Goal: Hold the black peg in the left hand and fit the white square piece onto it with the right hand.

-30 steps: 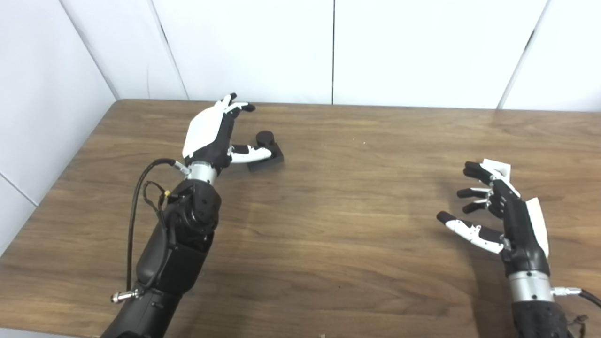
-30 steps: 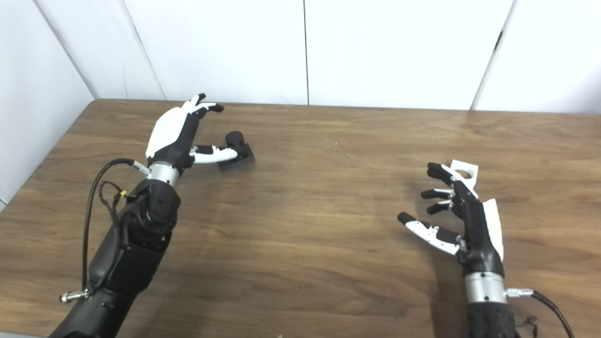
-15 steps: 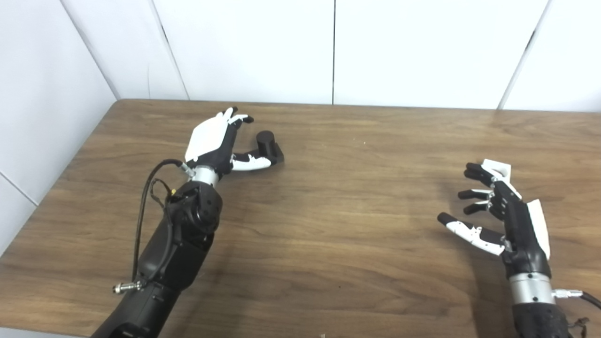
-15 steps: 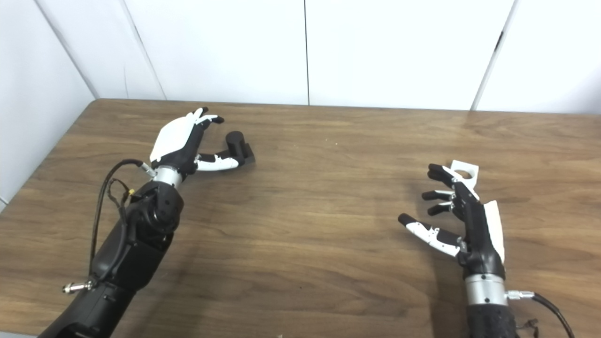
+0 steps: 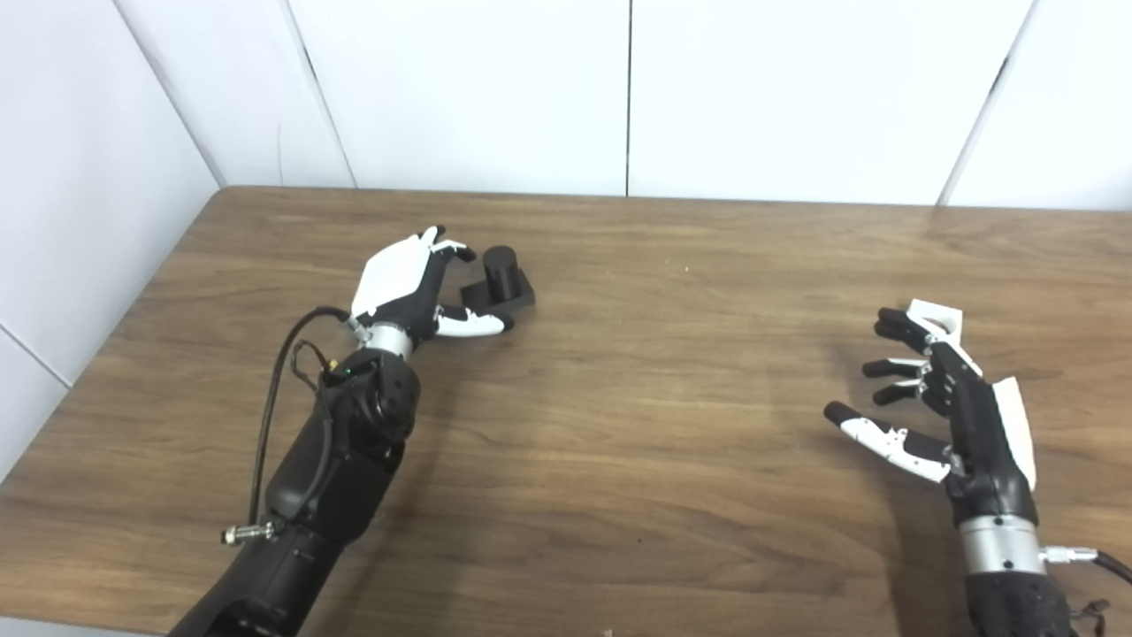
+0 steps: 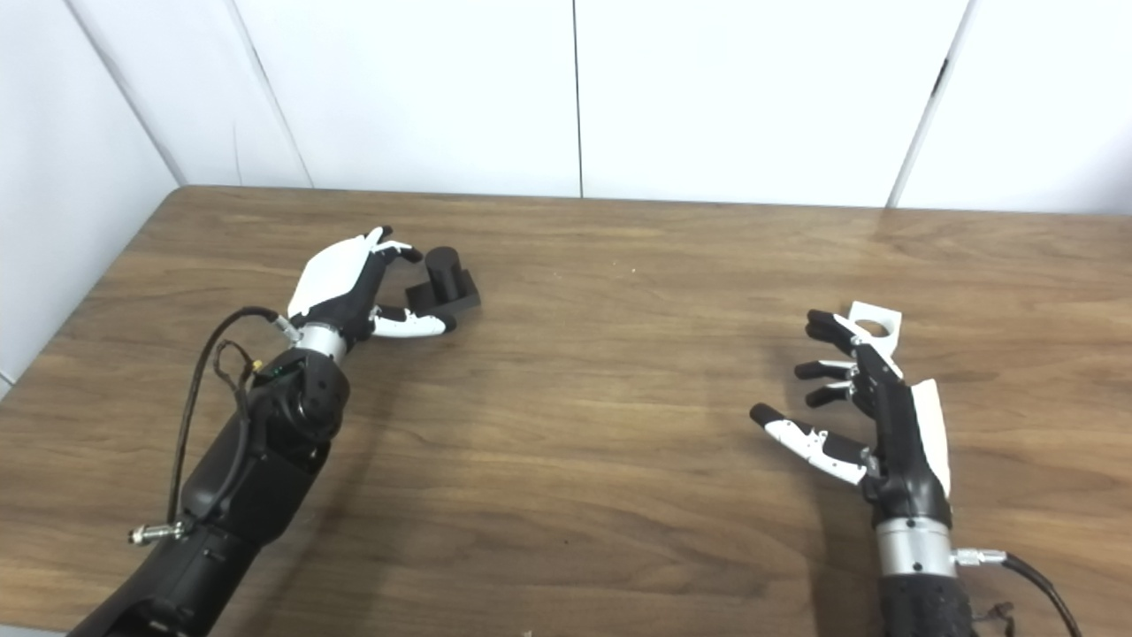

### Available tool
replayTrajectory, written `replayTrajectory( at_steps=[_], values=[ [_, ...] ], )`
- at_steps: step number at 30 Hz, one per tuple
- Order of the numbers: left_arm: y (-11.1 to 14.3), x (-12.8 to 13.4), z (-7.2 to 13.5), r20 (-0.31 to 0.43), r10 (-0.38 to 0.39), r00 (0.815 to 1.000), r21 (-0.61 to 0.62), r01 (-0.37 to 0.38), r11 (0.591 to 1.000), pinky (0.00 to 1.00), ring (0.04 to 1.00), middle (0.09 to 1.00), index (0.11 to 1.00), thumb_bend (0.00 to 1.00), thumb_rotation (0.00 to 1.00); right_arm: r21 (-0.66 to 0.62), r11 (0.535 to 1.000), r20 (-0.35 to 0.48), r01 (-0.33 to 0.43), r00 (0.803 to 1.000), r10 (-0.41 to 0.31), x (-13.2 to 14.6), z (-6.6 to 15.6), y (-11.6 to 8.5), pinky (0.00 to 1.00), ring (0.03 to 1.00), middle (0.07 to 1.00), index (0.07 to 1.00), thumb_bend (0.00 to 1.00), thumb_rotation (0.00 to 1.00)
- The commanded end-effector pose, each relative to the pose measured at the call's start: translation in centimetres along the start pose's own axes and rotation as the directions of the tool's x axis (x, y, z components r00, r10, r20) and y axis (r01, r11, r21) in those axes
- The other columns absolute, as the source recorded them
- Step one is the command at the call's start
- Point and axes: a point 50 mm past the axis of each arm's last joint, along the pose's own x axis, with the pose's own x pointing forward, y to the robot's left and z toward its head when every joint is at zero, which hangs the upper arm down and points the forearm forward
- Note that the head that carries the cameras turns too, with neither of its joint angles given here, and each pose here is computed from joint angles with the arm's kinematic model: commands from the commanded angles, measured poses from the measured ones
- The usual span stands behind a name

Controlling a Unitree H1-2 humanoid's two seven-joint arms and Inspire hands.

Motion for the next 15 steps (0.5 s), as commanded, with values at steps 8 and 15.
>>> replayTrajectory(
  at_steps=[8,15],
  values=[
    [1.86,1.86,0.66,0.046,0.072,0.996,-0.005,-0.072,0.997,1.00,1.000,1.000,0.669,0.88,0.34,0.016,0.999,0.074,0.033,0.997,-0.034,0.28,1.63,-0.35,0.49,0.629,0.792,0.795,0.61,0.00],
    [1.46,2.08,0.23,0.035,0.039,0.999,0.010,-0.040,0.999,1.00,1.000,1.000,0.624,0.82,0.33,0.011,0.999,0.072,0.042,0.996,-0.043,0.04,1.64,-0.31,0.48,0.627,0.784,0.791,0.61,0.00]
  ],
)
